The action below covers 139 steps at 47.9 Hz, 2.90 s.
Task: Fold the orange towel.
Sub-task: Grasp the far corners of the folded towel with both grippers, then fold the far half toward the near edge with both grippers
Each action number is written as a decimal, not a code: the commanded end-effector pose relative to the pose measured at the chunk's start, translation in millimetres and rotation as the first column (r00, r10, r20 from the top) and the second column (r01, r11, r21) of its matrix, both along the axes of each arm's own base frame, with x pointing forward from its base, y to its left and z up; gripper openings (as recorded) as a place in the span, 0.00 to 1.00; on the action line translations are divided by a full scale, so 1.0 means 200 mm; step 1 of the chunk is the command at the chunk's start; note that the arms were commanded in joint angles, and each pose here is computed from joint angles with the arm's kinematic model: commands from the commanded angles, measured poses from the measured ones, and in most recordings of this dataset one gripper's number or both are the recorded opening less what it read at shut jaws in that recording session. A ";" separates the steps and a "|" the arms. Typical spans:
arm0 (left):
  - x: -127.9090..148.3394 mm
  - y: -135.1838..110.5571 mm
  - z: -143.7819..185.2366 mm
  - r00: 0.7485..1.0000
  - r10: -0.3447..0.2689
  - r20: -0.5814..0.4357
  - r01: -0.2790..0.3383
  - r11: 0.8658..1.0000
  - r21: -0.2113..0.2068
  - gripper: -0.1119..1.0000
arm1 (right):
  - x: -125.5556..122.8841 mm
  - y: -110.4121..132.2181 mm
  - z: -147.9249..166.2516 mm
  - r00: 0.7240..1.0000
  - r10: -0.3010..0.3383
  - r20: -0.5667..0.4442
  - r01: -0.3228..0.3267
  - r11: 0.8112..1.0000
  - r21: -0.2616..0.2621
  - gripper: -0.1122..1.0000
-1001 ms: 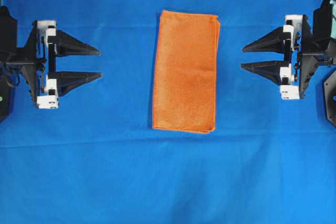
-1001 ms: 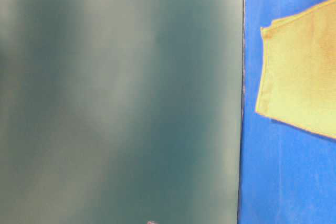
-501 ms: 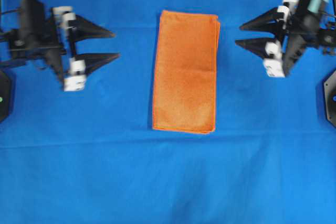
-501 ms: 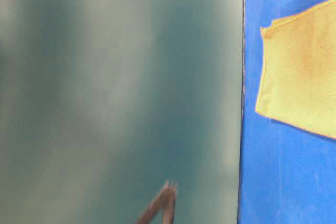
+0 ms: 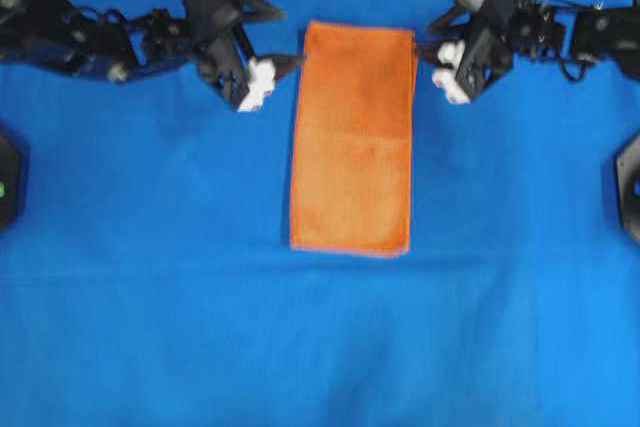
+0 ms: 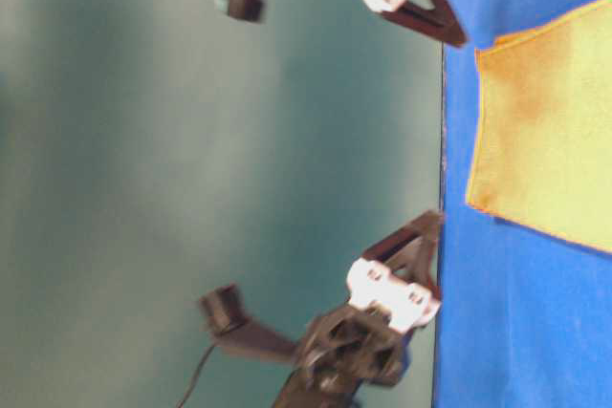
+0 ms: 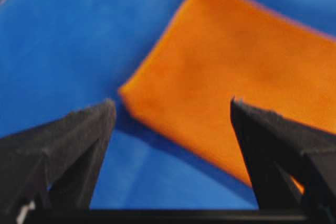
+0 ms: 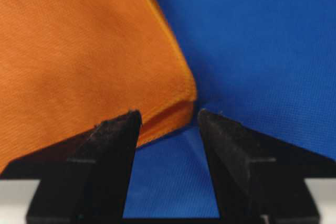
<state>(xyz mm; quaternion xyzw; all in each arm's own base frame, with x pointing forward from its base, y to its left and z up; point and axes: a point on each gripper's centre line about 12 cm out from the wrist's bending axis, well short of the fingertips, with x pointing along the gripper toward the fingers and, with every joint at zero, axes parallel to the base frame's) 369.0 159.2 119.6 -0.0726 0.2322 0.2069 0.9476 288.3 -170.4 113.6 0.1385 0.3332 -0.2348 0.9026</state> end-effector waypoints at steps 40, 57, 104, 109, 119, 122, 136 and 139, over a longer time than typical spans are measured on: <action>0.16 0.12 -0.24 0.997 -0.017 -0.072 0.021 0.999 0.043 0.13 | 0.11 -0.06 -0.10 0.999 0.029 -0.017 -0.029 1.000 0.005 0.14; 0.16 0.12 -0.21 0.998 -0.020 -0.065 0.023 0.998 0.052 0.13 | 0.14 -0.09 -0.07 1.000 0.022 0.001 -0.022 1.000 -0.009 0.14; 0.10 0.24 0.06 1.000 0.017 -0.017 -0.015 0.992 0.127 0.13 | 0.15 -0.18 0.12 0.999 -0.008 0.046 0.011 0.997 -0.082 0.14; 0.10 0.18 0.12 1.000 -0.006 -0.013 0.008 0.991 0.132 0.13 | 0.15 -0.13 0.18 0.998 0.013 0.057 -0.008 0.995 -0.096 0.14; 0.09 0.02 0.21 0.997 -0.075 -0.012 0.076 0.988 0.134 0.13 | 0.14 0.01 0.27 0.996 0.070 0.062 -0.063 0.991 -0.114 0.14; 0.08 -0.04 0.24 0.995 -0.103 -0.010 0.103 0.986 0.134 0.13 | 0.14 0.06 0.28 0.994 0.090 0.062 -0.083 0.990 -0.116 0.14; 0.04 -0.34 0.23 0.970 -0.235 -0.062 0.240 0.966 0.097 0.13 | 0.12 0.32 0.27 0.977 0.207 0.058 -0.201 0.975 -0.094 0.14; 0.04 -0.41 0.22 0.960 -0.268 -0.082 0.275 0.958 0.087 0.13 | 0.13 0.37 0.27 0.972 0.229 0.056 -0.224 0.971 -0.086 0.14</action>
